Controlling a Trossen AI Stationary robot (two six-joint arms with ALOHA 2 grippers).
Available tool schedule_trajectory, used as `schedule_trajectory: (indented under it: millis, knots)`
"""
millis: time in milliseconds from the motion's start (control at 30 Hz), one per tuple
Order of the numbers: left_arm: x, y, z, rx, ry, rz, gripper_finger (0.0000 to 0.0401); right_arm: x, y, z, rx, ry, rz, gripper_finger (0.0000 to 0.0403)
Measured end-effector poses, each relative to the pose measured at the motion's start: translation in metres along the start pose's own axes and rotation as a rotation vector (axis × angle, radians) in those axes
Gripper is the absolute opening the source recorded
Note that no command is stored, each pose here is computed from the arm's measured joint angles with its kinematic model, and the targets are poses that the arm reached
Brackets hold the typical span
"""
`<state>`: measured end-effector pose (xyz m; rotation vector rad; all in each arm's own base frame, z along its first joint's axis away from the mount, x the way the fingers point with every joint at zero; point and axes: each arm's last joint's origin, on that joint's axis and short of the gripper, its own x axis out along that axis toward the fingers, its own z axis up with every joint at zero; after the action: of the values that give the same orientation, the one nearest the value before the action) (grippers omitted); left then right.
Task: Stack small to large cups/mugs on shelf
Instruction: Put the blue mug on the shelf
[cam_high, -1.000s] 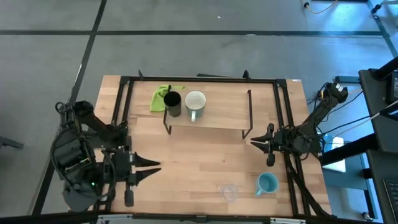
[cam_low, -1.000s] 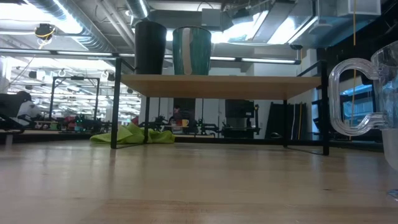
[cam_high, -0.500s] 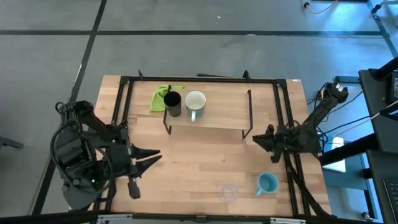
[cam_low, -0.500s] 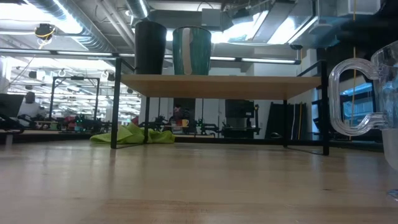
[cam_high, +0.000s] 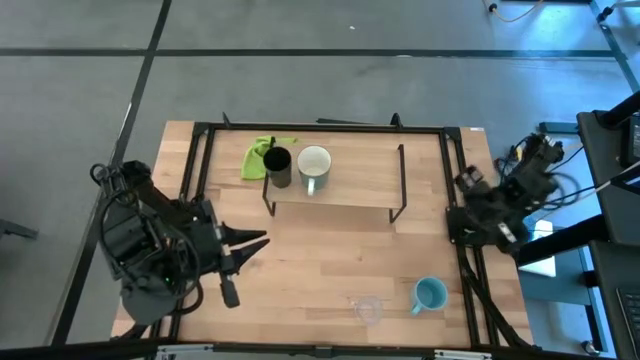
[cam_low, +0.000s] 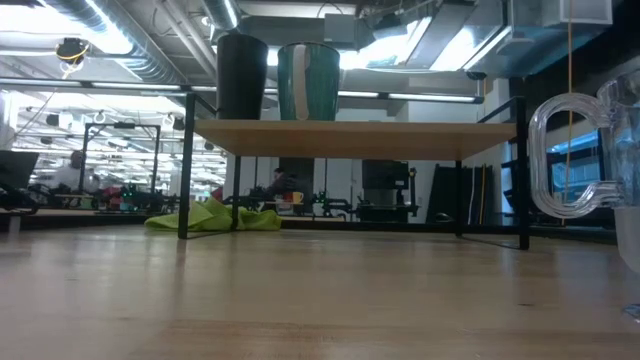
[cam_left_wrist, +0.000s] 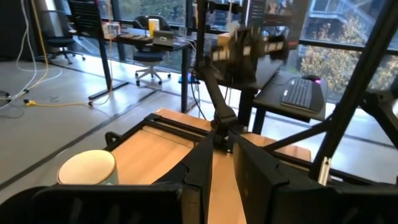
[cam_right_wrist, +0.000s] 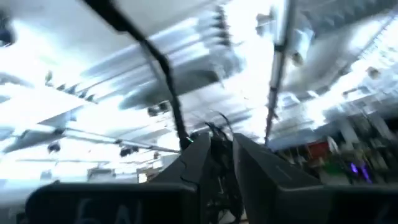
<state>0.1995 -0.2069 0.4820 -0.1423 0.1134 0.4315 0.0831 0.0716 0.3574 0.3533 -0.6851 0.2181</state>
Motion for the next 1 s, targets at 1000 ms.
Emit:
schedule_trajectory:
  millis: [1000]
  knots:
    - [0.000,-0.001,-0.002,0.041,0.049,-0.063,0.0060,0.154,0.060,0.039,-0.501,0.376,-0.483,0.0072]
